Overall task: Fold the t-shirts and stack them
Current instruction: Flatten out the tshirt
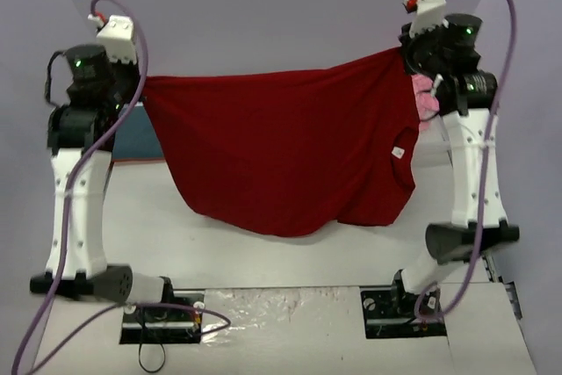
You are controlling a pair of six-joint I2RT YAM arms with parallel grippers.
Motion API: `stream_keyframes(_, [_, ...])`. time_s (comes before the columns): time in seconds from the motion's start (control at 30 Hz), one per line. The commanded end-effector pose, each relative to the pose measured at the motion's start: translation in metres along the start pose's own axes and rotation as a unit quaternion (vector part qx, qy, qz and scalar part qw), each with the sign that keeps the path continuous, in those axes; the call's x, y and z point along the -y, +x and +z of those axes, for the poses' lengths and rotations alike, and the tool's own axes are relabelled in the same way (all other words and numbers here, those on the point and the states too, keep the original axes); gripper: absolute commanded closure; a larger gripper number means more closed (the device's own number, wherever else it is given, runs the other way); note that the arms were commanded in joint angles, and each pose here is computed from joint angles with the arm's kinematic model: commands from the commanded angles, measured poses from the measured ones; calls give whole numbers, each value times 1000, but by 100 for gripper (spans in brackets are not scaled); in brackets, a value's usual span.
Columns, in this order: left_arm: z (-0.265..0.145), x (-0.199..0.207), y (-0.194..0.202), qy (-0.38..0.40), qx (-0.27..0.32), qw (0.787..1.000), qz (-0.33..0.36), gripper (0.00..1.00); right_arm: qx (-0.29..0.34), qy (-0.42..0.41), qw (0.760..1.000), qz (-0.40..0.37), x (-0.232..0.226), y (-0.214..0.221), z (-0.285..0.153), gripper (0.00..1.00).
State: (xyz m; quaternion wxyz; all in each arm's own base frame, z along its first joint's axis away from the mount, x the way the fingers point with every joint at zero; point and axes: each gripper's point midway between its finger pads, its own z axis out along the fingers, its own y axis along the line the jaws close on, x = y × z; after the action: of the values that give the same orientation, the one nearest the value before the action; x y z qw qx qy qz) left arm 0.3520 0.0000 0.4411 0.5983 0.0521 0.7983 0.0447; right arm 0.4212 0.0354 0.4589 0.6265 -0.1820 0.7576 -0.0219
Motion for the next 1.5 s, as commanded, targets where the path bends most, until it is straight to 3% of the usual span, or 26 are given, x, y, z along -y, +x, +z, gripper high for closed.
stream_keyframes(0.0, [61,-16,3,-48,-21,998,-20,97,-6,33,999,15,20,7,59,100])
stream_keyframes(0.17, [143,-13,21,-51,-60,997,-18,98,-22,52,998,11,34,23,127,100])
stream_keyframes(0.2, [145,-14,4,-53,-45,997,-20,98,-19,59,998,10,38,21,134,100])
stream_keyframes(0.27, [171,-12,9,-48,-56,997,-23,98,4,81,997,7,49,5,143,100])
stream_keyframes(0.43, [158,-15,-62,-60,41,996,-41,98,89,128,988,0,57,-55,121,100])
stream_keyframes(0.6, [125,-14,-82,-66,68,995,-36,98,110,130,985,-8,44,-82,87,100])
stream_keyframes(0.63, [131,-9,-61,-58,40,997,-33,98,103,124,987,-12,39,-77,86,100])
stream_keyframes(0.7, [102,-8,-63,-49,55,997,-33,98,71,110,991,-14,29,-54,78,100])
stream_keyframes(0.73, [112,0,-20,-41,4,999,-26,98,76,108,991,-14,28,-56,56,100])
stream_keyframes(0.77, [86,0,-23,-39,20,999,-27,98,22,92,995,-15,16,-11,69,100])
stream_keyframes(0.83, [68,6,27,-27,-22,999,-3,98,20,68,997,-15,3,2,39,100])
stream_keyframes(0.87, [61,9,41,-21,-30,999,2,98,-27,52,998,-12,-11,46,43,100])
stream_keyframes(0.93, [32,14,61,0,-36,999,23,98,-12,39,999,-2,-21,49,3,100])
stream_keyframes(1.0, [15,23,107,27,-96,994,47,98,-38,14,999,2,-38,83,-17,100])
stream_keyframes(1.07, [-19,23,122,38,-107,991,64,98,-19,8,1000,5,-44,77,-59,100])
stream_keyframes(1.17, [-60,13,100,24,-59,996,65,98,28,29,999,8,-34,42,-104,100])
stream_keyframes(1.2, [-76,8,71,16,-23,998,61,98,74,45,996,8,-24,5,-127,100])
stream_keyframes(1.27, [-83,5,50,13,-24,999,46,98,97,51,994,13,-16,-25,-136,100])
stream_keyframes(1.3, [-101,-1,11,3,25,999,38,98,109,64,992,18,-6,-39,-139,100])
stream_keyframes(1.33, [-95,-1,-1,2,29,999,29,98,137,74,988,19,4,-66,-144,100])
stream_keyframes(1.47, [-88,-7,-53,-6,74,997,16,98,148,88,985,19,19,-93,-114,100])
